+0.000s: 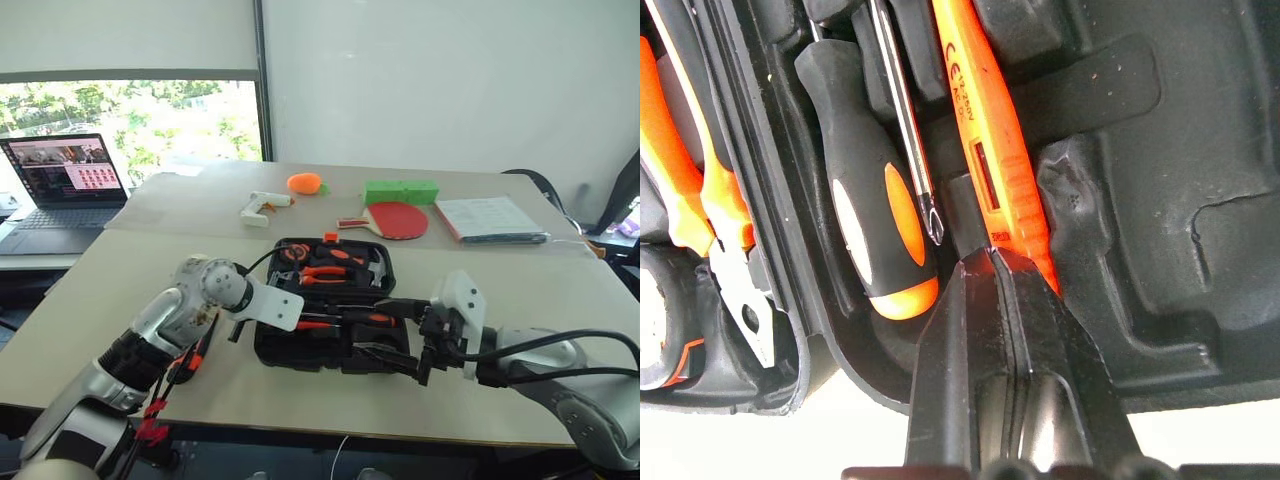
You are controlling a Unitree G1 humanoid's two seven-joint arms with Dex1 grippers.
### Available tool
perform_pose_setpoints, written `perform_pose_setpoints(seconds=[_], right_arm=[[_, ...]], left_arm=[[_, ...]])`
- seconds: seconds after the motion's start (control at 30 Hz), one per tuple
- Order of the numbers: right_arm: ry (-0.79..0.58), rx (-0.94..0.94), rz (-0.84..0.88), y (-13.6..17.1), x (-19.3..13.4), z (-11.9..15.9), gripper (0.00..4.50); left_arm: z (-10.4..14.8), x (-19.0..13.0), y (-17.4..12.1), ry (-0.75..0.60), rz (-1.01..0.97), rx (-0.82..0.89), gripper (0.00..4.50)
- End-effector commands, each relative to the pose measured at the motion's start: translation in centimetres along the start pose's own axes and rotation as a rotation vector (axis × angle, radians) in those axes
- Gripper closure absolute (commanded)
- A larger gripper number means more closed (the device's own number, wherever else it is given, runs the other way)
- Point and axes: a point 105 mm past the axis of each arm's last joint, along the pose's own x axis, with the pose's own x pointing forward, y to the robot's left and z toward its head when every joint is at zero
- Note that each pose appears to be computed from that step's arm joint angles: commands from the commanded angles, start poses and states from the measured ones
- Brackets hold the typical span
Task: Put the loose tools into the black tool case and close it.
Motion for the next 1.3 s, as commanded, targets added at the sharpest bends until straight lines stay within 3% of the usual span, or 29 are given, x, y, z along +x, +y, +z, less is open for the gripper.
perform_pose_setpoints(seconds=[0.03,0.33,0.43,0.57,0.7,1.3], right_arm=[[-0.038,-0.038,0.013,0.2,0.0,1.0,0.00],[-0.030,-0.021,0.027,0.5,0.2,0.7,0.00],[-0.026,-0.024,0.036,0.4,0.2,0.7,0.00],[-0.022,-0.027,0.040,0.2,0.3,0.7,0.00],[-0.021,-0.029,0.047,0.3,0.4,0.7,0.00],[-0.021,-0.030,0.040,0.7,0.3,0.5,0.00]], left_arm=[[-0.7,1.7,-3.1,0.015,-0.129,-0.015,4.45],[0.2,1.3,-3.6,-0.033,-0.139,-0.028,4.45],[-0.2,0.4,-1.5,-0.049,-0.084,-0.100,4.45],[1.4,-1.1,1.1,-0.178,-0.063,-0.248,4.45],[2.5,-1.7,2.4,-0.253,-0.058,-0.289,4.45],[2.9,0.5,-0.1,-0.222,-0.137,-0.219,4.45]])
